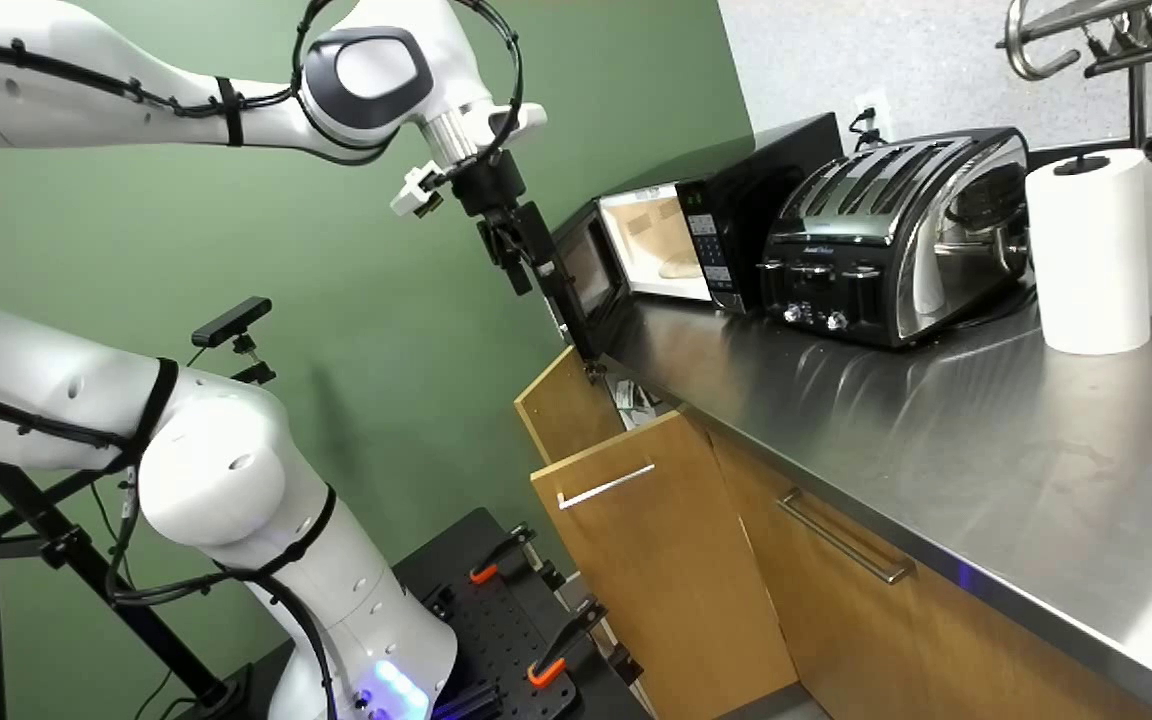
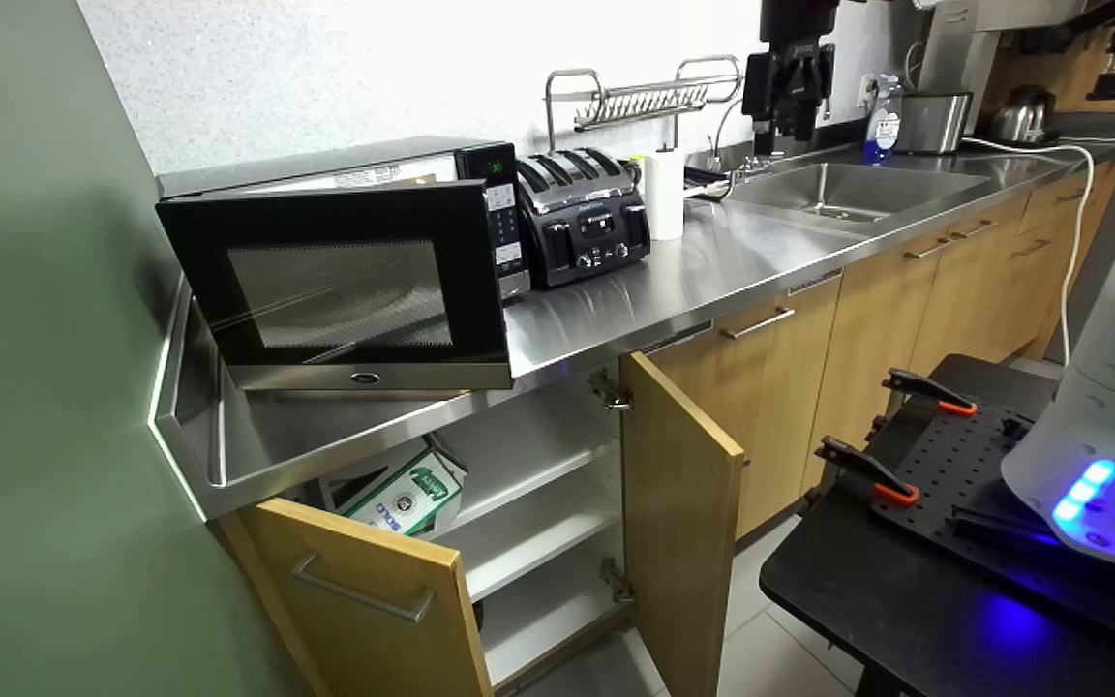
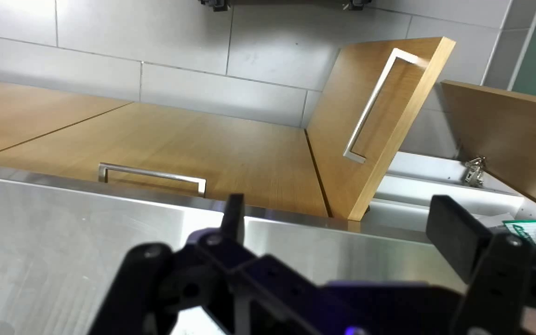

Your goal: Close the microwave

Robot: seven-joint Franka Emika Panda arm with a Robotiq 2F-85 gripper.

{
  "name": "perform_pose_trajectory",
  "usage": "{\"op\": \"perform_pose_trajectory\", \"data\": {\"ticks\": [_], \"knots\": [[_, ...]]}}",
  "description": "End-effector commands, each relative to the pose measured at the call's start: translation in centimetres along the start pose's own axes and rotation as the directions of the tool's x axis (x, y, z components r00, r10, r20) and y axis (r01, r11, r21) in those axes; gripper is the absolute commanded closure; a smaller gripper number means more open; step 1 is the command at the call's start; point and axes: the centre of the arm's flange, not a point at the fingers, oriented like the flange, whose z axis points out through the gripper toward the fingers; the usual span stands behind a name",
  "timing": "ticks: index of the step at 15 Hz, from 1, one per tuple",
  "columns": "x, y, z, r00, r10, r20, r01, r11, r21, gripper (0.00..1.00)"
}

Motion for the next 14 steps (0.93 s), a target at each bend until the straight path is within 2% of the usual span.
{"op": "perform_pose_trajectory", "data": {"ticks": [1,6,7,9,12,14], "knots": [[0.0,0.0,0.0,1.0,0.0,0.0,0.0,1.0,0.0,0.0],[0.0,0.0,0.0,1.0,0.0,0.0,0.0,1.0,0.0,0.0],[0.3,-0.5,-0.1,1.0,-0.012,-0.014,0.012,1.0,-0.008,0.0],[1.1,-3.3,-1.5,0.993,-0.067,-0.099,0.062,0.997,-0.054,0.0],[2.2,-8.8,-4.1,0.955,-0.195,-0.221,0.17,0.977,-0.128,0.0],[2.8,-13.4,-5.5,0.909,-0.286,-0.305,0.24,0.954,-0.178,0.0]]}}
